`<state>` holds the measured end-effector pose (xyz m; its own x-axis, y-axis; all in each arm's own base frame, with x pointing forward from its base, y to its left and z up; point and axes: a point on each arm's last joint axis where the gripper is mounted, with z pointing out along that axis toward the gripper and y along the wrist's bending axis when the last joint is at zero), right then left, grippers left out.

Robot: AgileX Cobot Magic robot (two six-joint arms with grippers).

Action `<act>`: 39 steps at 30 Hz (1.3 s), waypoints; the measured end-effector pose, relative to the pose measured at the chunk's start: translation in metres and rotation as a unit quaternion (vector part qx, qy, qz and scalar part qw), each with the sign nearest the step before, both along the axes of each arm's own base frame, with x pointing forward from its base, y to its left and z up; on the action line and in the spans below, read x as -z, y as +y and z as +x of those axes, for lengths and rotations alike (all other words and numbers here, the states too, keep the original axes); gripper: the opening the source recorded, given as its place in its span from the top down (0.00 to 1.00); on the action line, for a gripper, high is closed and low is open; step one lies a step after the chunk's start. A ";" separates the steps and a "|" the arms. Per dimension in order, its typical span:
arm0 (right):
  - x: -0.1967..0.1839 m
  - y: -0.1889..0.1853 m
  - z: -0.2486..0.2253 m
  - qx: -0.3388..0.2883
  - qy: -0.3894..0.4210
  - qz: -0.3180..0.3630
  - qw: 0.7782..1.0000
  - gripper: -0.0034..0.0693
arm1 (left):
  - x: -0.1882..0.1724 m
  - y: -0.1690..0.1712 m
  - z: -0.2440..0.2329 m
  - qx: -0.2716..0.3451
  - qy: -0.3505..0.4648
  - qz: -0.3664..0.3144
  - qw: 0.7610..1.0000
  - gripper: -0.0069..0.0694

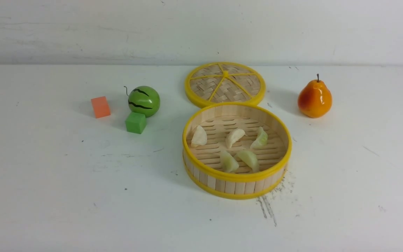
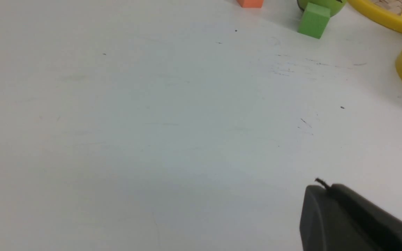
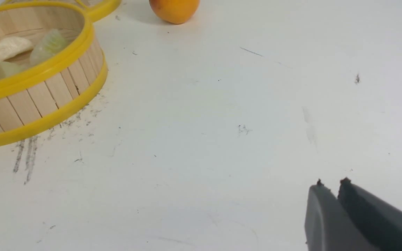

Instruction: Put the dumplings into the steamer on the white table.

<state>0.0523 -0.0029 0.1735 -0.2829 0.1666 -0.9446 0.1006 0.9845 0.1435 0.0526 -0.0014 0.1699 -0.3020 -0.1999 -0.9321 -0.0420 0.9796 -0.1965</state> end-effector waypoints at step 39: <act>0.000 0.000 0.000 0.000 0.000 0.000 1.000 0.82 | 0.000 0.000 0.000 0.000 0.000 0.000 1.000 0.90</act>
<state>0.0523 -0.0029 0.1735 -0.2829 0.1666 -0.9446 0.1006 0.9845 0.1435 0.0525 -0.0014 0.1698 -0.3028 -0.1999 -0.9318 -0.0422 0.9796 -0.1965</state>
